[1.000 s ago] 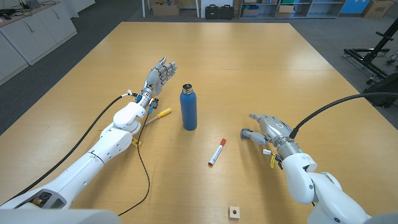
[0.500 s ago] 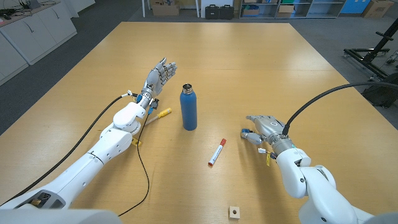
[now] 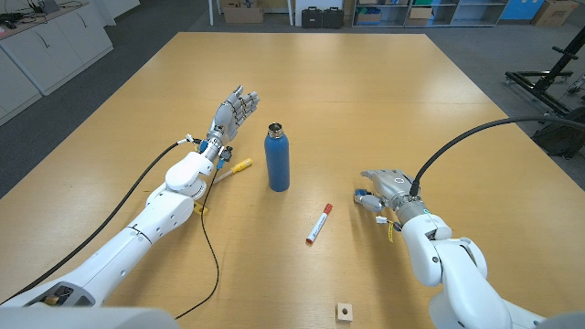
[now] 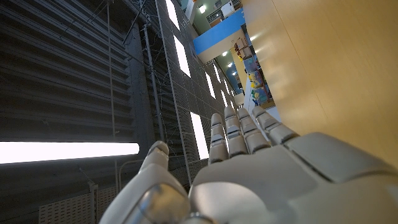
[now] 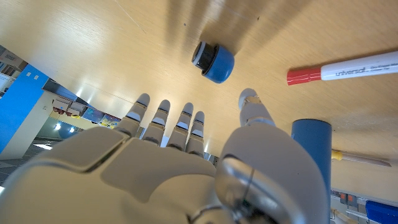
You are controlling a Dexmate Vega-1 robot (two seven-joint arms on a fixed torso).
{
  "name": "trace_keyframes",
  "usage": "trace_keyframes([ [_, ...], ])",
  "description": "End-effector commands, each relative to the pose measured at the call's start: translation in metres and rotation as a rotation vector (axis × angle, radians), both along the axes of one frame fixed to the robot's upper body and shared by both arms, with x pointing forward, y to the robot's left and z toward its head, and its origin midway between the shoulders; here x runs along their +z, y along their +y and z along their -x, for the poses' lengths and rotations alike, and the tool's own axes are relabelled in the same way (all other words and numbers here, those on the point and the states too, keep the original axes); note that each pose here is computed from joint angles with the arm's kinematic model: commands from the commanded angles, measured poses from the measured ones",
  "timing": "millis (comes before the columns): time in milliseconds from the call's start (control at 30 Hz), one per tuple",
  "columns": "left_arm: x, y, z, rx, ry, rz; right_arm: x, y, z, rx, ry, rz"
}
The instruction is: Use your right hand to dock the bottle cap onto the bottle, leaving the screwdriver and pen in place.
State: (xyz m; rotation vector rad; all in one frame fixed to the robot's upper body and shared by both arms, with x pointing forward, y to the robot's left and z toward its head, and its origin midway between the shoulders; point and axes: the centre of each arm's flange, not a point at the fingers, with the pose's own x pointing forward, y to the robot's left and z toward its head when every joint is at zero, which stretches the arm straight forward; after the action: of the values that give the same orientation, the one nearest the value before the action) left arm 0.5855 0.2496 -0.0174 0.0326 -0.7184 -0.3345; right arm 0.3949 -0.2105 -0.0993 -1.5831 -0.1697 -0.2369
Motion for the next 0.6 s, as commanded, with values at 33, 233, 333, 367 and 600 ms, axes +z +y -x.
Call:
trace_keyframes([
  [33, -0.0022, 0.0028, 0.0023, 0.003, -0.002, 0.009, -0.0033, 0.0032, -0.0054, -0.011, 0.021, 0.02],
  [233, -0.0017, 0.0031, 0.0031, 0.006, -0.005, 0.011, -0.0062, 0.0031, -0.0106, -0.001, 0.034, 0.021],
  [333, -0.0017, 0.0032, 0.0035, 0.006, -0.005, 0.012, -0.0077, 0.0024, -0.012, -0.004, 0.036, 0.023],
  [367, -0.0018, 0.0032, 0.0036, 0.006, -0.005, 0.012, -0.0082, 0.0023, -0.0124, -0.005, 0.036, 0.025],
  [600, -0.0029, 0.0033, 0.0026, 0.006, -0.001, 0.015, -0.0125, 0.0022, -0.0151, -0.009, 0.038, 0.033],
])
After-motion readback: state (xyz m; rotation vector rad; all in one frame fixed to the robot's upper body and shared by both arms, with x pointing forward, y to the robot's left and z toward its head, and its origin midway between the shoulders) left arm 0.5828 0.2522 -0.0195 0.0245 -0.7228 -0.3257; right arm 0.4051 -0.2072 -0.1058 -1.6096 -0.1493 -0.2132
